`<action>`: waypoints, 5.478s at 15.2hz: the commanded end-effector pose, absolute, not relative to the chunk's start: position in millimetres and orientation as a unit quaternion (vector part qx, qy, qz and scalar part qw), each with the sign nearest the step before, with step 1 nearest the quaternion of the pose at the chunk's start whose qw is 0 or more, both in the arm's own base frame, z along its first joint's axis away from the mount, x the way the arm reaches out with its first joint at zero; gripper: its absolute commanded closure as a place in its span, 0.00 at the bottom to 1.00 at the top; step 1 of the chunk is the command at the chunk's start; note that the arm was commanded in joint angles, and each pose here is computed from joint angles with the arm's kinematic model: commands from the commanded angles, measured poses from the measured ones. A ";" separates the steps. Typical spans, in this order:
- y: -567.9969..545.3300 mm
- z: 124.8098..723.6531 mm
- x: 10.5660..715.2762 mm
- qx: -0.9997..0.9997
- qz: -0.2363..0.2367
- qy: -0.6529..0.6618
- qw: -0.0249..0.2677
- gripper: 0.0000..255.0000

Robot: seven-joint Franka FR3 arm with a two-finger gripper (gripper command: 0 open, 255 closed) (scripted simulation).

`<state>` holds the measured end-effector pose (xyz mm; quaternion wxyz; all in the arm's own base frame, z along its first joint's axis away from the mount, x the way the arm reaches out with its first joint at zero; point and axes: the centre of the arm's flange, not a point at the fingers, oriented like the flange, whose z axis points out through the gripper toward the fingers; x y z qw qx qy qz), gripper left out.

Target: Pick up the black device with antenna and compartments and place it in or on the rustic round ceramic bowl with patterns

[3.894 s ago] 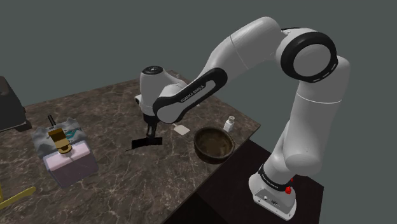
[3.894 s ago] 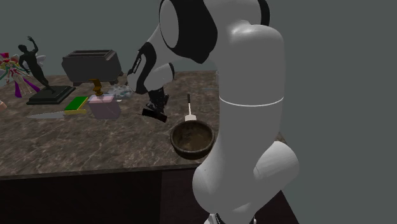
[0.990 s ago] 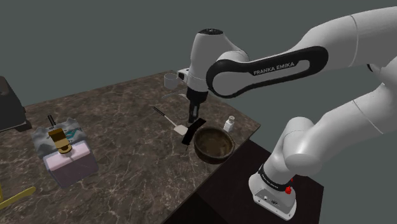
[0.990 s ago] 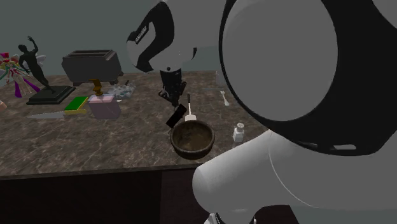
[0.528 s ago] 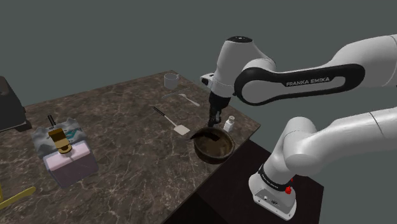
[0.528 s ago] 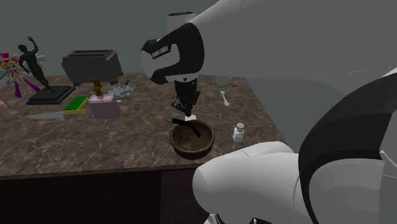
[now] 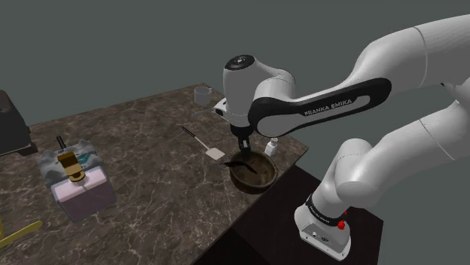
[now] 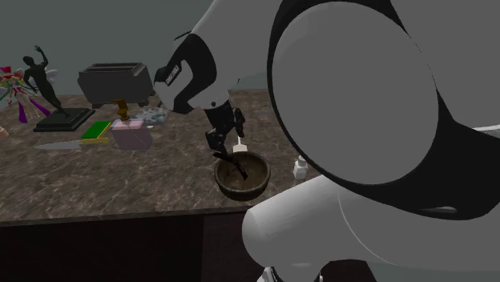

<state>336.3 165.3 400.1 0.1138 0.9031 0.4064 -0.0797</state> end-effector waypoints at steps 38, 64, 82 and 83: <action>143.7 349.1 312.2 0.908 0.041 0.417 -0.024 0.00; 143.7 428.3 312.2 0.908 0.041 0.417 -0.024 1.00; 89.5 469.1 280.0 0.908 0.041 0.417 -0.024 1.00; 89.5 463.8 280.0 0.908 0.041 0.417 -0.024 1.00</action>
